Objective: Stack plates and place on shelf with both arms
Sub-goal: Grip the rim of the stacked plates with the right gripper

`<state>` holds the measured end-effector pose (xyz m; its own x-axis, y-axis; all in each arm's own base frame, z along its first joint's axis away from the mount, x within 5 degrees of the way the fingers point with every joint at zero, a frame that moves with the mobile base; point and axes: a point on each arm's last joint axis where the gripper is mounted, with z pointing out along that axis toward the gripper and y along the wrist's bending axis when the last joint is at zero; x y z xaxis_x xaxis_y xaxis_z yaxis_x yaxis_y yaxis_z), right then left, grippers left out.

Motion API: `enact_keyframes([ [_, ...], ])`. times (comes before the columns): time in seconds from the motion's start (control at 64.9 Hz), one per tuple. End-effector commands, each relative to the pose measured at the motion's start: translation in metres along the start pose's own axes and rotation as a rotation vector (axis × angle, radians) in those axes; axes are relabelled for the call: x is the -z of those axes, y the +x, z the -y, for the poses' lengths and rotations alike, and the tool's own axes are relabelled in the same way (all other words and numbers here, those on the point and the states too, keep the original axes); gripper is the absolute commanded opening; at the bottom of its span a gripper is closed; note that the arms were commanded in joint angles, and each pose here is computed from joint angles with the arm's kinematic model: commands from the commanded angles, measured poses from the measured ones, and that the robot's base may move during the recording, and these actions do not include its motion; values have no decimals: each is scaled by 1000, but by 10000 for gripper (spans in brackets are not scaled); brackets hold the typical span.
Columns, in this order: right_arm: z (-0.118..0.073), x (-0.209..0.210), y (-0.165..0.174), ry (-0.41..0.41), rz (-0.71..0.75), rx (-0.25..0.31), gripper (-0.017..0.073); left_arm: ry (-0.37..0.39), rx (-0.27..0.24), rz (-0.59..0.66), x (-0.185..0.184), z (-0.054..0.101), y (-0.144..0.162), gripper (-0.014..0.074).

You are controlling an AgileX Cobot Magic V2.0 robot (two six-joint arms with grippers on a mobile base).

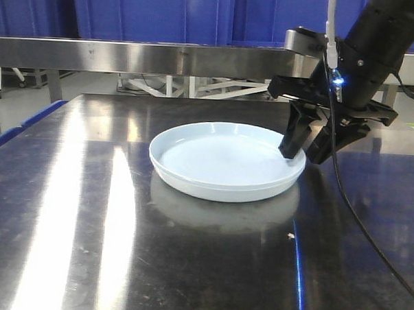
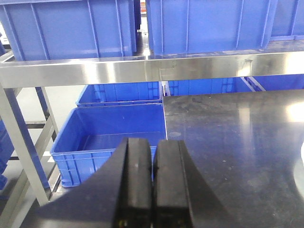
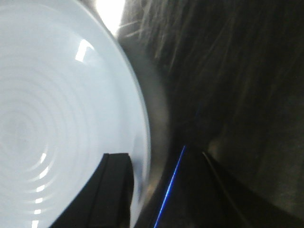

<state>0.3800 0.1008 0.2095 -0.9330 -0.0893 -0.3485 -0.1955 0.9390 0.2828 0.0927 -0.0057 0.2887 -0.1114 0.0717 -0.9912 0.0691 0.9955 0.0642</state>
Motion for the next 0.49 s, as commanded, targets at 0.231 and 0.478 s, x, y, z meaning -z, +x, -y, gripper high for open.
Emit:
enact_keyframes([
  [0.231,-15,18,-9,-19,86,6,376,-11,4,107,2,-2,-17,82],
  [0.478,-15,10,-7,-20,57,5,376,-11,4,107,2,-2,-17,82],
])
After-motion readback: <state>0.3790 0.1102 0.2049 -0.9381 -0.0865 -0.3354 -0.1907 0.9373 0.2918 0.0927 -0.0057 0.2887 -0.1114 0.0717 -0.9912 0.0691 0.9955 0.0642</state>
